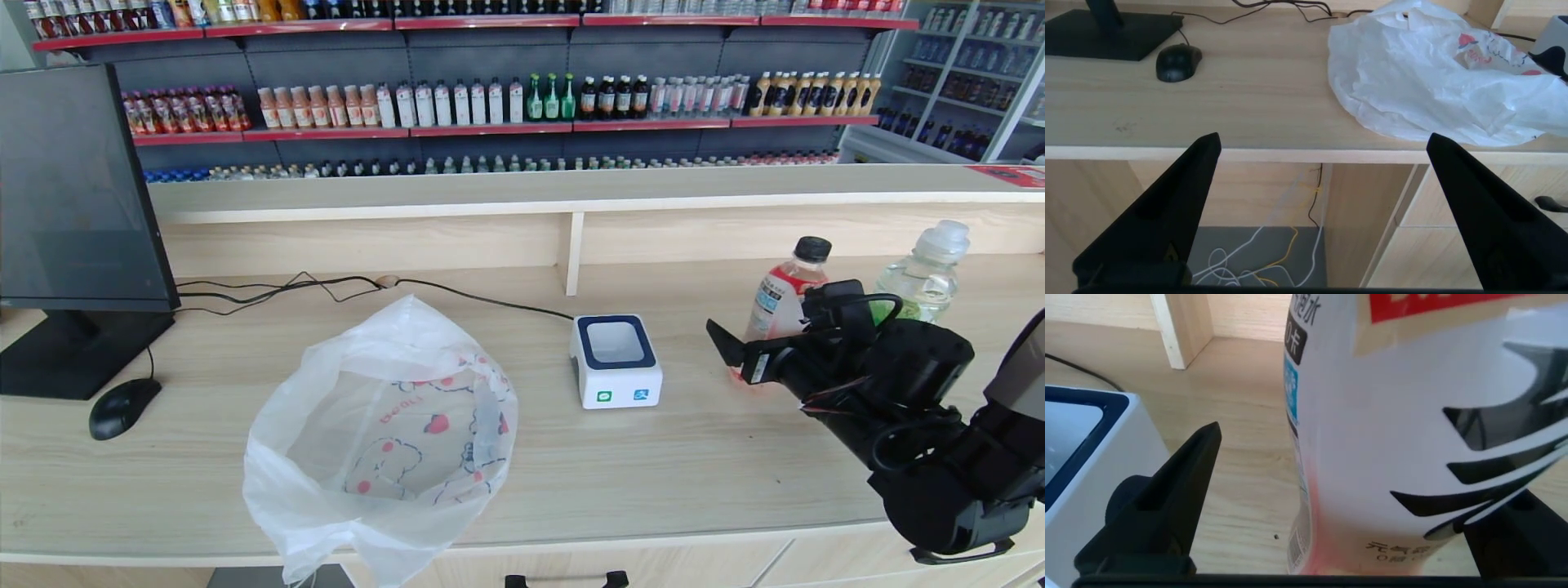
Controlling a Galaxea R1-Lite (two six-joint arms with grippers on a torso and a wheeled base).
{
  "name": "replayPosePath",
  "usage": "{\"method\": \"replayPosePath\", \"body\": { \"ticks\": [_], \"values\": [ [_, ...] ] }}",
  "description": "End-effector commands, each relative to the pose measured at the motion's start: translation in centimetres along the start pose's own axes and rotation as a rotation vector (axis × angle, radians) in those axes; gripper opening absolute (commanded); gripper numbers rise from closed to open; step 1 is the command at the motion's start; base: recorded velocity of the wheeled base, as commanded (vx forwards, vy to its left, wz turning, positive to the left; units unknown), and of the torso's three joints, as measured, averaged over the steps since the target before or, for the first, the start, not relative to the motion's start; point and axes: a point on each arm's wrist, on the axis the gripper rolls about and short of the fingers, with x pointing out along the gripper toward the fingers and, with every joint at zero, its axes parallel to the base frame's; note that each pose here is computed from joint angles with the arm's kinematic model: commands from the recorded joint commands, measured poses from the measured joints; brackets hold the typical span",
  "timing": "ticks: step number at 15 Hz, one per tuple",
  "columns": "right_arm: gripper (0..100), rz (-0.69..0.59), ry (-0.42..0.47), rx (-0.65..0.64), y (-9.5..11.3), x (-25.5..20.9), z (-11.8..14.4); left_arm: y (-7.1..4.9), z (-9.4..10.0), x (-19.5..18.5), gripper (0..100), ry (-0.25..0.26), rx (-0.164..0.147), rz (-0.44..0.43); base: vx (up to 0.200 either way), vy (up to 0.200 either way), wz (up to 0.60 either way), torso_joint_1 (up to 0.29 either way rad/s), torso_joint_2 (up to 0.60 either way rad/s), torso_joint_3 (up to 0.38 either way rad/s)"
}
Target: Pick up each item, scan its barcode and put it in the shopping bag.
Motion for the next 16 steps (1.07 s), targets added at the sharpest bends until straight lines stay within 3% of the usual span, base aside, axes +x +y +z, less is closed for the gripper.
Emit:
{"method": "replayPosePath", "body": {
  "ticks": [1,2,3,16],
  "values": [
    [100,0.001,-0.001,0.0,0.0,0.0,0.0,0.0,0.0,0.0,100,0.001,0.0,0.0,0.0,0.0,0.0,0.0,0.0,0.0],
    [100,0.0,-0.001,0.004,0.0,0.0,0.0,0.0,0.0,0.0,100,0.001,0.0,0.0,0.0,0.0,0.0,0.0,0.0,0.0],
    [0,0.002,0.005,0.009,0.0,-0.1,-0.1,0.0,0.0,0.0,100,0.001,0.0,0.0,0.0,0.0,0.0,0.0,0.0,0.0],
    [0,-0.001,-0.027,0.031,-0.1,-0.4,0.9,0.0,0.0,0.0,100,0.001,0.0,0.0,0.0,0.0,0.0,0.0,0.0,0.0]
  ]
}}
